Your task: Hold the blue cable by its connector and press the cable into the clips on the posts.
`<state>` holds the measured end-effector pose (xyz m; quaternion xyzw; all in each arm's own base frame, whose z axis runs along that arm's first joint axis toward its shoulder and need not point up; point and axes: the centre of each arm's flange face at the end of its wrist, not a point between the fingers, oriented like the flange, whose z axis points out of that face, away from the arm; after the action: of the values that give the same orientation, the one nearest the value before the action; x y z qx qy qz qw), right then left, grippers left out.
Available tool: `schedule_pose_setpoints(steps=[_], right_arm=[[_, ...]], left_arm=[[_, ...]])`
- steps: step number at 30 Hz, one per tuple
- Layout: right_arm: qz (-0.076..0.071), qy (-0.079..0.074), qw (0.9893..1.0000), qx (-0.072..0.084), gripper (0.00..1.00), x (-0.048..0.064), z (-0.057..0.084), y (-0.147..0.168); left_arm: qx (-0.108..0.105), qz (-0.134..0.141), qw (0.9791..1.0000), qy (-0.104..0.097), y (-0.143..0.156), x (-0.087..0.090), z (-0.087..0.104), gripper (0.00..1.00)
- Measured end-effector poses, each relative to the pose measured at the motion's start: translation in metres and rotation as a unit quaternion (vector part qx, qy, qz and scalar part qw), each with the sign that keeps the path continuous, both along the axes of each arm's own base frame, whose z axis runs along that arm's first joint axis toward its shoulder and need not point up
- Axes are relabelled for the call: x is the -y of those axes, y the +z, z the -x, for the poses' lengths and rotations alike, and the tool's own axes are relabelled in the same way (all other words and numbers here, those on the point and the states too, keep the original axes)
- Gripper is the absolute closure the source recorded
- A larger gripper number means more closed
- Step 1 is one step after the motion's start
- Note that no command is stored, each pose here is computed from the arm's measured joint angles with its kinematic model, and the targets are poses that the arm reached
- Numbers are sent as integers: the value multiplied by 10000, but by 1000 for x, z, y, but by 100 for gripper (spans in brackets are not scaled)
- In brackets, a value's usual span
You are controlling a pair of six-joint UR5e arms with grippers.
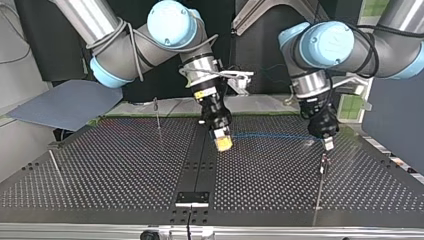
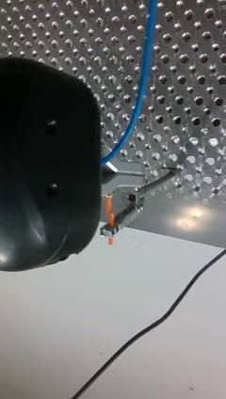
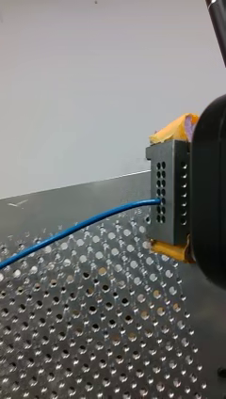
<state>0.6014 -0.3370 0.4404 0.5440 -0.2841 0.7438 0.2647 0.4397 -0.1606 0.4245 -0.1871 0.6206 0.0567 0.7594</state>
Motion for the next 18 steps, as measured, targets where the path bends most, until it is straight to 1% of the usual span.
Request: schedule_pose_setpoints(steps=[5, 11, 14, 18], right_arm=[[-17, -53, 10000, -6, 100, 11, 6, 1], [-40, -106, 9999, -14, 100, 24, 13, 1], [-38, -93, 9999, -19, 100, 25, 14, 1], [-21, -37, 10000, -37, 100, 22, 12, 1]], left_arm=[[-118, -27, 9999, 43, 5, -6, -2, 100], [-103, -51, 9999, 35, 11, -11, -7, 100], [-80, -55, 10000, 25, 13, -14, -9, 100], [-45, -67, 10000, 50, 17, -25, -15, 100]])
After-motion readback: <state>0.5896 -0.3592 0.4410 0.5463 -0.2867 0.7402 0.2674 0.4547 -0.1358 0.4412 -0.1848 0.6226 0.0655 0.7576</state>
